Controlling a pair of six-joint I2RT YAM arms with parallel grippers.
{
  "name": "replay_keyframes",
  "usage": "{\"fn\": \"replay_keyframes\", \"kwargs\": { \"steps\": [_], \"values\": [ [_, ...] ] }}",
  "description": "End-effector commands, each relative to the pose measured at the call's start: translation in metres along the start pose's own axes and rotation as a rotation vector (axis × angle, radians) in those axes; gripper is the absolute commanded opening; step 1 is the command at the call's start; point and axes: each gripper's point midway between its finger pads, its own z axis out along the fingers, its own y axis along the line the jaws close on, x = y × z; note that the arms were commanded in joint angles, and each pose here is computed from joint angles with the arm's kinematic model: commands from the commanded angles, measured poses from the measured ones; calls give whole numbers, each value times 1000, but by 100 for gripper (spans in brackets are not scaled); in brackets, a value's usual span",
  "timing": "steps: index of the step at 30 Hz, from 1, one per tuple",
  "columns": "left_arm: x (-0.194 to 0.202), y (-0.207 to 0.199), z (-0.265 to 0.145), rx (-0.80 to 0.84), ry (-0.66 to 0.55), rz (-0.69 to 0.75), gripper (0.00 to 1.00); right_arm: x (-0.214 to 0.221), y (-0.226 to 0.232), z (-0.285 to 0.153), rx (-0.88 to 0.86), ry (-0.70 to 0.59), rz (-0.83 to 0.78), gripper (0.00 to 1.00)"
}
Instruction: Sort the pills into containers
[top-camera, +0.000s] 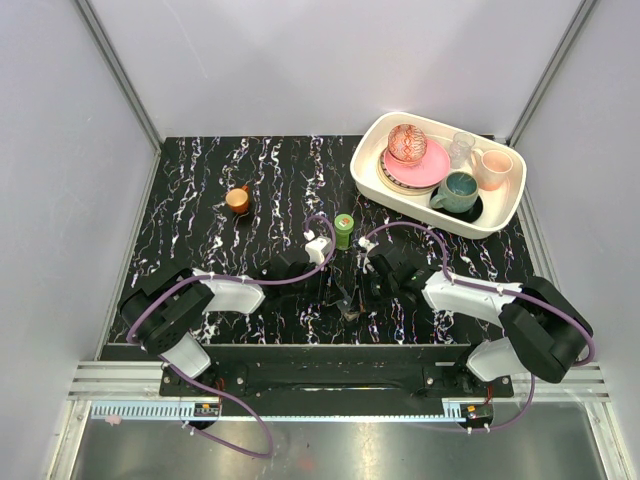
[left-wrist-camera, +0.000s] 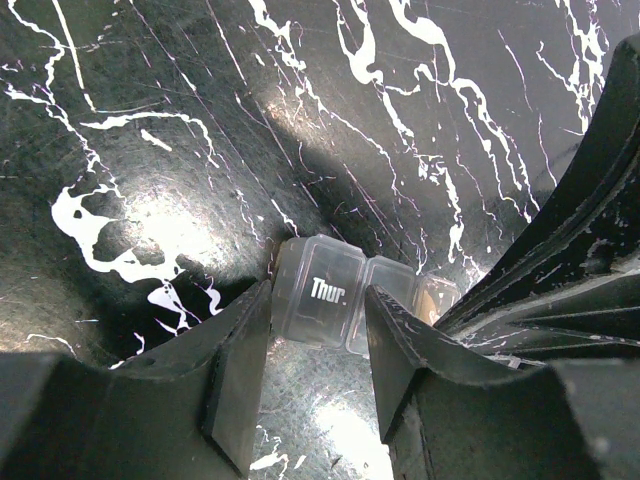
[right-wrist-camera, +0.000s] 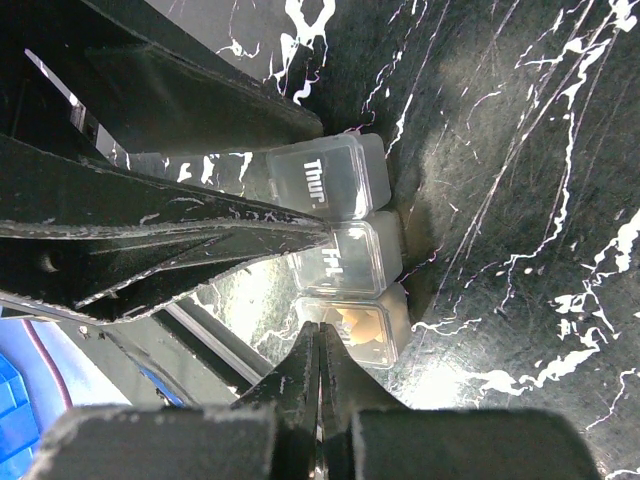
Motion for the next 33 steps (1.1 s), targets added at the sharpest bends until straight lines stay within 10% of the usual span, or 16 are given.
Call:
{"fn": "replay_keyframes", "kwargs": {
  "steps": [1,33],
  "values": [
    [28,13,0,-45,93,-5,45,2,-7,-1,36,5,7,0],
    [29,13,1,-46,98,-5,45,13,-32,-1,240,2,-45,0]
  ]
}}
